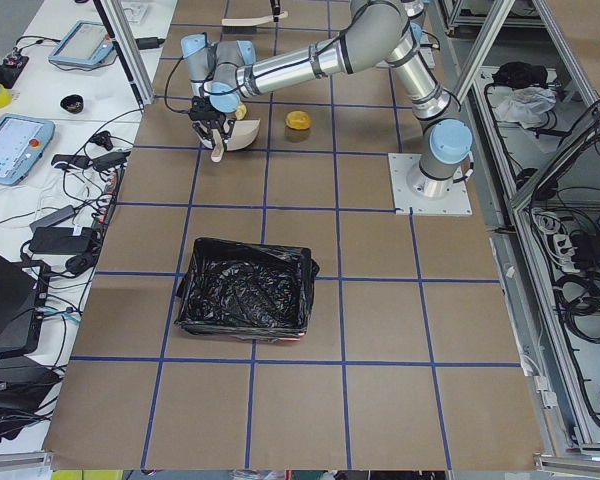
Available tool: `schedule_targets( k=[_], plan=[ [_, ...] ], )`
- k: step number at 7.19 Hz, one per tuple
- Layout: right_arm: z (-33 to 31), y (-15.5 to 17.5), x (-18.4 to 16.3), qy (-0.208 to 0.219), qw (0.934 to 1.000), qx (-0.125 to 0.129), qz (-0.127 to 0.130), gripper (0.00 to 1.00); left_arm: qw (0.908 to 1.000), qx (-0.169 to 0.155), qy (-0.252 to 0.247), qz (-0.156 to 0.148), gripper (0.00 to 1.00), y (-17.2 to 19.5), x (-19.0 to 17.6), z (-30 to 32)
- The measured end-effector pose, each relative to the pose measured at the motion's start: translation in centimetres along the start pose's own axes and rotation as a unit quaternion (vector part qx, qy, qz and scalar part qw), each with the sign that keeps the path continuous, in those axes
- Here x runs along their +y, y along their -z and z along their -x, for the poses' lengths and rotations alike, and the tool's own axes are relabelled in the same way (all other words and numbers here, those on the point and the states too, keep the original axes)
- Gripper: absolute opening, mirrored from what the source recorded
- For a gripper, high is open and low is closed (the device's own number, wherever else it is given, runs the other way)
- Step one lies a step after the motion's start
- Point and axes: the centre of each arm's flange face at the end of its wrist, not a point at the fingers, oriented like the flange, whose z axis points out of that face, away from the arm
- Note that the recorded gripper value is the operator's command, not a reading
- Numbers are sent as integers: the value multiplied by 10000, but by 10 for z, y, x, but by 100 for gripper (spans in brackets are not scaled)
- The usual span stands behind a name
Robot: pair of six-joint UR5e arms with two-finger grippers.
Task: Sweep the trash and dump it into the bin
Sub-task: 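Sweep the bread roll and sponge into the dustpan with the right gripper's brush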
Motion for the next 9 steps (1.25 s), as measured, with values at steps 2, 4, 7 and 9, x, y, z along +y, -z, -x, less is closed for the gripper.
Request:
schedule_targets(
  k=[2, 4, 7, 9],
  plan=[
    [74, 14, -15, -351, 9989, -288, -105, 7, 10000, 11, 1, -20, 0, 1, -1, 0],
    [114, 24, -35, -583, 9968, -546, -29, 7, 10000, 14, 4, -31, 0, 1, -1, 0],
    [197, -4, -60, -541, 9973, -430, 228, 7, 10000, 16, 6, -33, 0, 1, -1, 0],
    [254, -18, -62, -643, 9969, -129, 426, 4, 10000, 24, 11, -33, 0, 1, -1, 0]
  ],
)
